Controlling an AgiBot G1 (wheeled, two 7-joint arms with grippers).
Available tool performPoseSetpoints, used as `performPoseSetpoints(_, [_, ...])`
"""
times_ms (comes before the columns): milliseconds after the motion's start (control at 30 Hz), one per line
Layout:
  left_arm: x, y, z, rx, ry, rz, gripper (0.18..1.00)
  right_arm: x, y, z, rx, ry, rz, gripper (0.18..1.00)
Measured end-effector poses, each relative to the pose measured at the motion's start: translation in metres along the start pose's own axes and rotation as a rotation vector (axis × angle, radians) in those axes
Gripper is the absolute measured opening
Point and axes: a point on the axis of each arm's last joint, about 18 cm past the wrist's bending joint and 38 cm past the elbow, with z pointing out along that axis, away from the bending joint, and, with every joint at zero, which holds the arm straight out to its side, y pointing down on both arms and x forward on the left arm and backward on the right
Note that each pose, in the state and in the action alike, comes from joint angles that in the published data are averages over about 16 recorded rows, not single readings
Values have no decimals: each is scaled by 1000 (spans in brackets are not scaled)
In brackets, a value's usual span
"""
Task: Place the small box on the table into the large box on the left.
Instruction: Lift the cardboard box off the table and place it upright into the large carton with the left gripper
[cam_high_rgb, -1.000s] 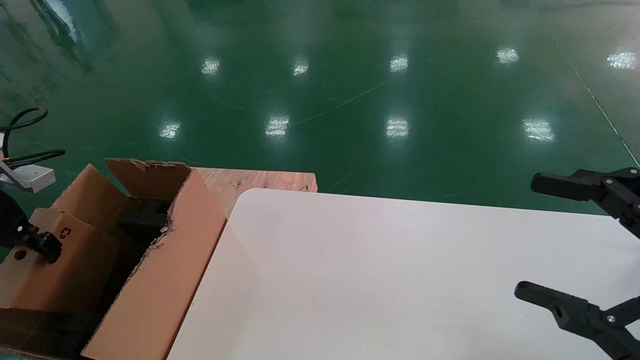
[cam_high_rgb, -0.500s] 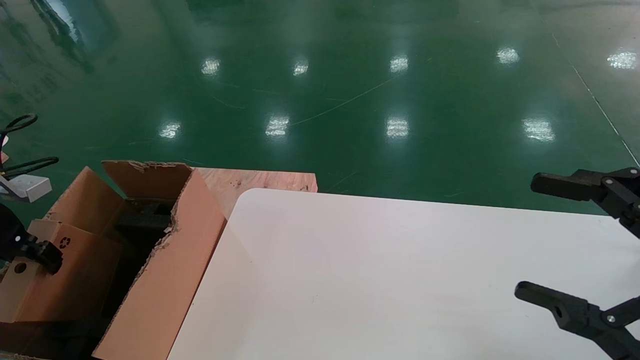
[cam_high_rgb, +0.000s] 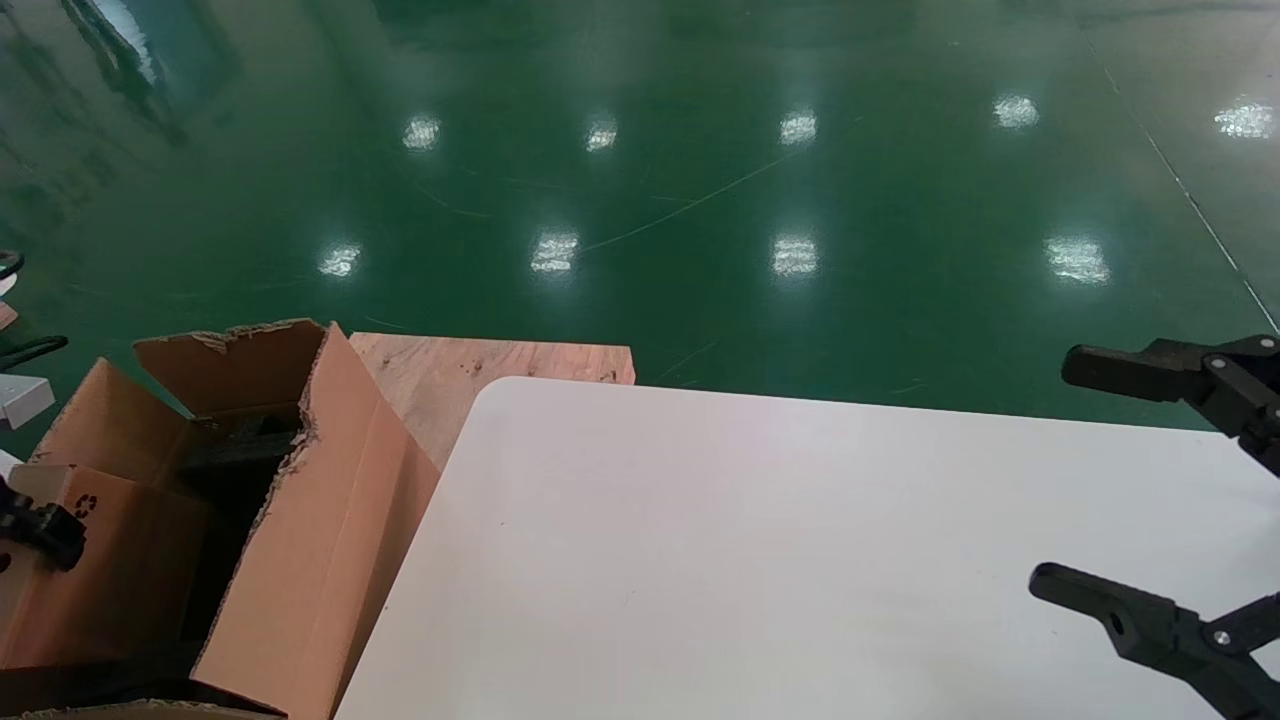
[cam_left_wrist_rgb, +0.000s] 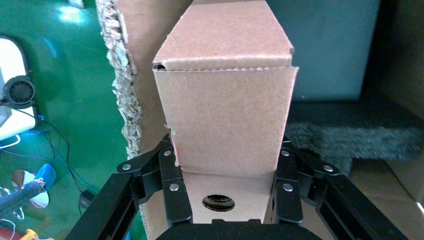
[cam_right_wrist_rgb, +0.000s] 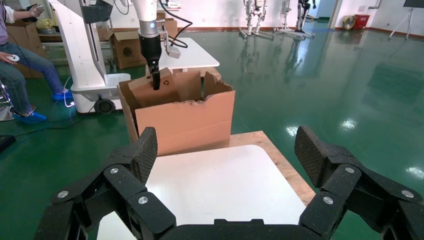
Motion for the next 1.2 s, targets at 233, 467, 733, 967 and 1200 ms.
performPoseSetpoints(233, [-12,0,8,38,-39,-33,392,0,0,0,0,0,0,1001])
performPoseSetpoints(467, [-15,-1,12,55,-50,-45,401,0,0,0,0,0,0,1001])
performPoseSetpoints(733, [-14,-2,11,56,-48,-43,447,0,0,0,0,0,0,1001])
performPoseSetpoints(967, [-14,-2,10,54,-49,-39,535,0,0,0,0,0,0,1001])
performPoseSetpoints(1200, [-14,-2,10,52,-50,-37,665,0,0,0,0,0,0,1001])
